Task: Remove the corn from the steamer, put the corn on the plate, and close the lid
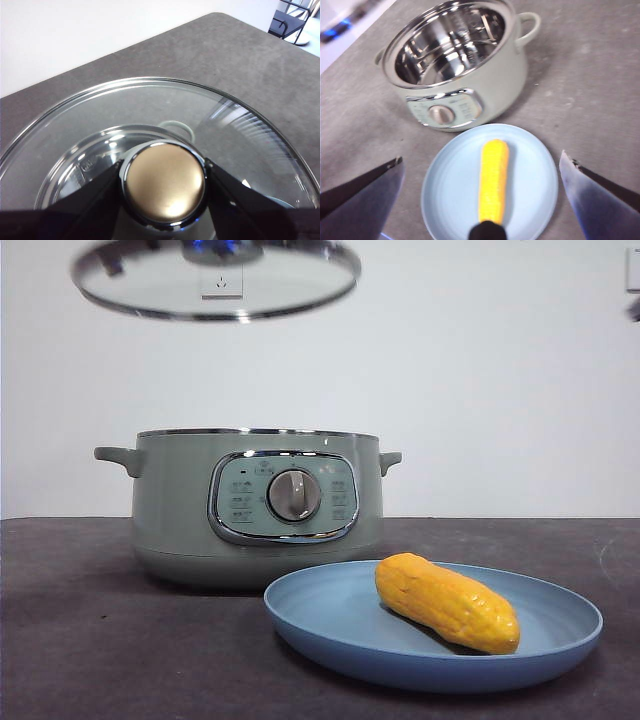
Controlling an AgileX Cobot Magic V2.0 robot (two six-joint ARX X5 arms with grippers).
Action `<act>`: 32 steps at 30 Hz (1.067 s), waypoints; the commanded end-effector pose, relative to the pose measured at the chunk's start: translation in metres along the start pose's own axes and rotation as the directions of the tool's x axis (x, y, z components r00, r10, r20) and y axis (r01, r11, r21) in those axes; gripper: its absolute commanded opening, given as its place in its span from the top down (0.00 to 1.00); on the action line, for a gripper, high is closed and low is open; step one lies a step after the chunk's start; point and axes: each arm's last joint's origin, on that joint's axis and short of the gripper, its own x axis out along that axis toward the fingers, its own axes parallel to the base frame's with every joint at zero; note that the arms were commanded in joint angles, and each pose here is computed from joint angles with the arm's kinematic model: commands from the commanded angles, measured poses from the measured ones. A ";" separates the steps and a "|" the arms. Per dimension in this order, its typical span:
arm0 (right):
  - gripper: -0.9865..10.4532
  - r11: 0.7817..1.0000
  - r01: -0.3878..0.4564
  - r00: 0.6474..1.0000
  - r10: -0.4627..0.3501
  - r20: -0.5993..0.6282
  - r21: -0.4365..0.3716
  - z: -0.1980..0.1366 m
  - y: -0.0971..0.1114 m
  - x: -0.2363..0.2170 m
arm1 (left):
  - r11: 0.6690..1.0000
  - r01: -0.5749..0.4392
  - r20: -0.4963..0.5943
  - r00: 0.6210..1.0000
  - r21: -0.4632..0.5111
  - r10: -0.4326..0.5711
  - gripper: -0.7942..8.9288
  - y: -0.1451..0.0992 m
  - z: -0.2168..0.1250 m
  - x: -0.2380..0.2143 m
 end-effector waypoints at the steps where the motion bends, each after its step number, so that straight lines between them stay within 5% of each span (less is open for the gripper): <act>1: 0.42 1.000 0.008 1.000 -0.008 0.002 -0.005 -0.004 -0.002 -0.005 | 1.000 -0.001 0.053 0.999 0.027 -0.001 0.93 0.004 0.006 0.014; 15: 0.42 0.999 0.032 0.999 -0.032 0.007 -0.009 -0.005 -0.003 -0.009 | 1.000 -0.005 -0.031 1.000 0.005 0.005 0.93 0.022 -0.023 0.088; 32: 0.42 0.999 0.032 0.999 -0.032 0.007 -0.013 -0.005 -0.003 -0.009 | 0.999 -0.047 -0.092 0.995 -0.005 0.047 0.93 0.028 -0.040 0.113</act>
